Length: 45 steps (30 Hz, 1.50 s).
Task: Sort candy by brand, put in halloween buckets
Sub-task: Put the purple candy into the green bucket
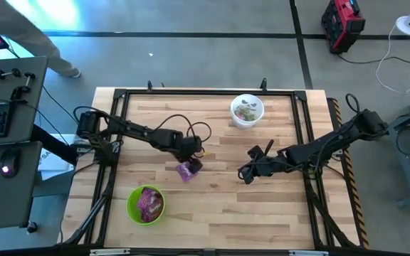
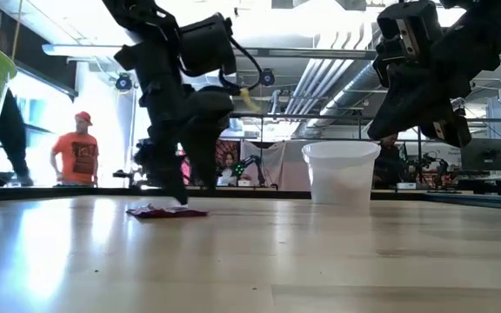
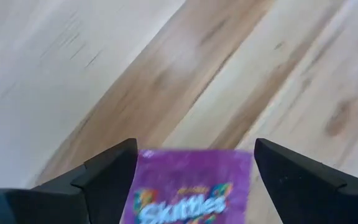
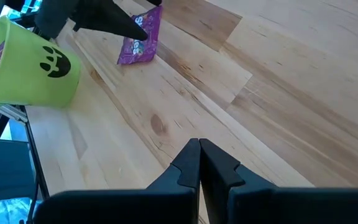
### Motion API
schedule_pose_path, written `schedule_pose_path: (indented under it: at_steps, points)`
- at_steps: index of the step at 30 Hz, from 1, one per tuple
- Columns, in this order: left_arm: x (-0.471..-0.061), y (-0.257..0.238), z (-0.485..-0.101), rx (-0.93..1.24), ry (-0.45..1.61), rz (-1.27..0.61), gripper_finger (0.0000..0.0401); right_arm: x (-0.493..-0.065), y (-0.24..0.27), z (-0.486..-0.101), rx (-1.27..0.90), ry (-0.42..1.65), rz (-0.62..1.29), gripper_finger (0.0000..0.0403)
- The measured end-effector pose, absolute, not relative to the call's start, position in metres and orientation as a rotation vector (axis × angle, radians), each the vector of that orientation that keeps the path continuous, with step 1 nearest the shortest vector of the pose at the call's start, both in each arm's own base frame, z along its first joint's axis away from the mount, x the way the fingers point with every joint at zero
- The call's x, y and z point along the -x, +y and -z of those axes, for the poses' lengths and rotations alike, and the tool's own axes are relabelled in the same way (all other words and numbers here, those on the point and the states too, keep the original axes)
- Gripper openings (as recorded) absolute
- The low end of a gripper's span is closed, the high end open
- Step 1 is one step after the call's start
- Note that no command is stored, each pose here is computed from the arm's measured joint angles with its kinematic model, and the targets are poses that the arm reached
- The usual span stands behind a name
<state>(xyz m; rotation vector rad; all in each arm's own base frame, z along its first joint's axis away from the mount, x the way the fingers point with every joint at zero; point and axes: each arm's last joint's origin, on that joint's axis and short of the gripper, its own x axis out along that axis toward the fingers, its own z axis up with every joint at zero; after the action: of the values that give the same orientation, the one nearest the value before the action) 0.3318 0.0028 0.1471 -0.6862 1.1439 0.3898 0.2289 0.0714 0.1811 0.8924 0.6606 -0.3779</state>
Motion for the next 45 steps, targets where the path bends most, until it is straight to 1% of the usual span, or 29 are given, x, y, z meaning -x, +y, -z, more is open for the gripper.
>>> schedule_pose_path:
  at_steps: [2, 6, 11, 15, 18, 21, 25, 30, 40, 45]
  points:
    - [-0.335, 0.004, -0.149, 0.667, 1.115, -0.356, 0.0315, -0.229, 0.071, -0.181, -0.893, 0.66, 0.378, 0.0]
    - [-0.334, 0.005, -0.148, 0.584, 1.144, -0.291, 0.0315, -0.229, 0.071, -0.181, -0.9, 0.659, 0.38, 0.0]
    - [-0.323, 0.006, -0.166, 0.559, 1.276, -0.338, 0.0315, -0.229, 0.072, -0.181, -0.899, 0.659, 0.38, 0.0]
    - [-0.32, -0.013, -0.183, 0.515, 1.332, -0.378, 0.0315, -0.229, 0.071, -0.181, -0.866, 0.664, 0.37, 0.0]
    - [-0.324, -0.036, -0.187, 0.473, 1.29, -0.389, 0.0315, -0.229, 0.069, -0.181, -0.854, 0.664, 0.379, 0.0]
    - [-0.328, -0.051, -0.18, 0.417, 1.269, -0.425, 0.0315, -0.23, 0.066, -0.181, -0.849, 0.648, 0.404, 0.0]
    - [-0.327, -0.045, -0.17, 0.402, 1.31, -0.523, 0.0315, -0.23, 0.064, -0.181, -0.843, 0.634, 0.426, 0.0]
    - [-0.332, -0.036, -0.162, 0.494, 1.327, -0.479, 0.0315, -0.23, 0.063, -0.18, -0.828, 0.639, 0.436, 0.0]
    - [-0.338, -0.034, -0.127, 0.455, 1.436, -0.497, 0.0315, -0.229, 0.063, -0.18, -0.835, 0.642, 0.444, 0.0]
    - [-0.339, -0.037, -0.119, 0.421, 1.462, -0.496, 0.0312, -0.229, 0.063, -0.18, -0.836, 0.642, 0.444, 0.0]
